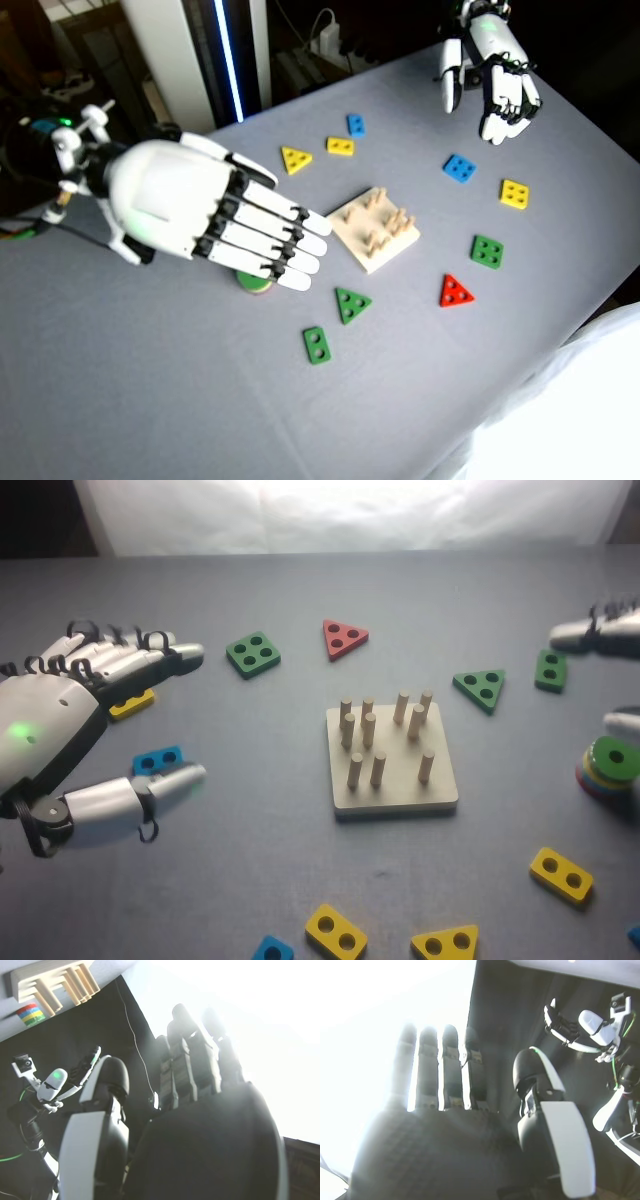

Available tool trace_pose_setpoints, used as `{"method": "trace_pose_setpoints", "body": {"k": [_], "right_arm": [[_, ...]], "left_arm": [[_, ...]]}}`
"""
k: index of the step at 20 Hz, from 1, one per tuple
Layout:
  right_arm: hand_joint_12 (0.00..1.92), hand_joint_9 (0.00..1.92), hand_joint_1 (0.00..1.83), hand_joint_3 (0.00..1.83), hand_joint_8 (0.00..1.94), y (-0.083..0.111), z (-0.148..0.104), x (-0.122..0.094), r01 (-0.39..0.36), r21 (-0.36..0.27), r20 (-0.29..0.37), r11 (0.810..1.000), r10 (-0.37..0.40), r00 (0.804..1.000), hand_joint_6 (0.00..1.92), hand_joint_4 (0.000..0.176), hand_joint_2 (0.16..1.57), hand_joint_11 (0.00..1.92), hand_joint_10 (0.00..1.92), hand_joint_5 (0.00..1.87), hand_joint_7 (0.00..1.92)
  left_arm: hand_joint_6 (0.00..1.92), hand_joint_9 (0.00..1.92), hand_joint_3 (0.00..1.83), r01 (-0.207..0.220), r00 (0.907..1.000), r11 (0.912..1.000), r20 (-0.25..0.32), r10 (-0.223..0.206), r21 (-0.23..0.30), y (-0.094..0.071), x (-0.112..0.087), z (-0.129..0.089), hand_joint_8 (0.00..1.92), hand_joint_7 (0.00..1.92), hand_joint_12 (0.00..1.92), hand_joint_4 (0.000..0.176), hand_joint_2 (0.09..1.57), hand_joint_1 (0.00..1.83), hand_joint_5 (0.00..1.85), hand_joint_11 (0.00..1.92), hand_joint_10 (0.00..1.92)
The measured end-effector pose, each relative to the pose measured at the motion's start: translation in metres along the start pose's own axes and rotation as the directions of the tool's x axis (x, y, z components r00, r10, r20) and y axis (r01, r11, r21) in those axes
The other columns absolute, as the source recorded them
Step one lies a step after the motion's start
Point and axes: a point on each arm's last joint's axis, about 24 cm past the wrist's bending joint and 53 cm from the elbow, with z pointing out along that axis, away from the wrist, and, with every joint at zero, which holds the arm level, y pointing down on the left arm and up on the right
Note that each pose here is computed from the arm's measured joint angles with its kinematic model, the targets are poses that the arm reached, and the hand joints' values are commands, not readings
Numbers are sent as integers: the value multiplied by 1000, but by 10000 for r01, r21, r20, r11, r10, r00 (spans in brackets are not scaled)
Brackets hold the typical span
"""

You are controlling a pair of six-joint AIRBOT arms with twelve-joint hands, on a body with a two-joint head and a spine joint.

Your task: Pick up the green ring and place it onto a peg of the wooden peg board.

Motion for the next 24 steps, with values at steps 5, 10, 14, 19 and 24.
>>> {"method": "trace_pose_setpoints", "body": {"k": [5, 10, 14, 19, 24], "right_arm": [[907, 685, 779, 0, 0, -24, 2, 11, 251, 749, -608, 9969, -206, 9979, 0, 93, 1138, 376, 1, 369, 560], [931, 709, 960, 0, 1, -55, 1, 33, 682, 1717, -1563, 9828, -412, 9869, 0, 69, 946, 432, 6, 333, 564], [1059, 720, 958, 0, 1, -74, 5, 47, 841, 2278, -2018, 9701, -374, 9787, 1, 98, 925, 435, 4, 330, 568], [1242, 815, 939, 2, 2, -81, 13, 51, 1775, 2413, -2459, 9541, -1168, 9622, 5, 102, 964, 444, 29, 455, 610], [1330, 889, 988, 2, 21, -82, 19, 49, 1901, 2380, -2448, 9525, -1306, 9607, 18, 77, 988, 455, 56, 588, 706]], "left_arm": [[1, 171, 2, 1, 10000, 10000, 1, -1, -53, 1, 0, 0, 1, 194, 629, 80, 1023, 616, 354, 0, 10], [0, 157, 2, 48, 10000, 9999, -77, -49, -108, 3, 3, 0, 0, 198, 487, 81, 1036, 585, 364, 0, 0], [0, 179, 2, 54, 10000, 9999, -68, -55, -129, 4, 3, 0, 0, 199, 590, 95, 1041, 593, 335, 0, 3], [6, 200, 2, 166, 9998, 9997, -130, -168, -197, 6, 8, 1, 1, 220, 594, 68, 1057, 579, 376, 0, 6], [2, 212, 0, 180, 9997, 9996, -137, -183, -222, 7, 8, 0, 2, 242, 466, 73, 1062, 579, 400, 0, 2]]}}
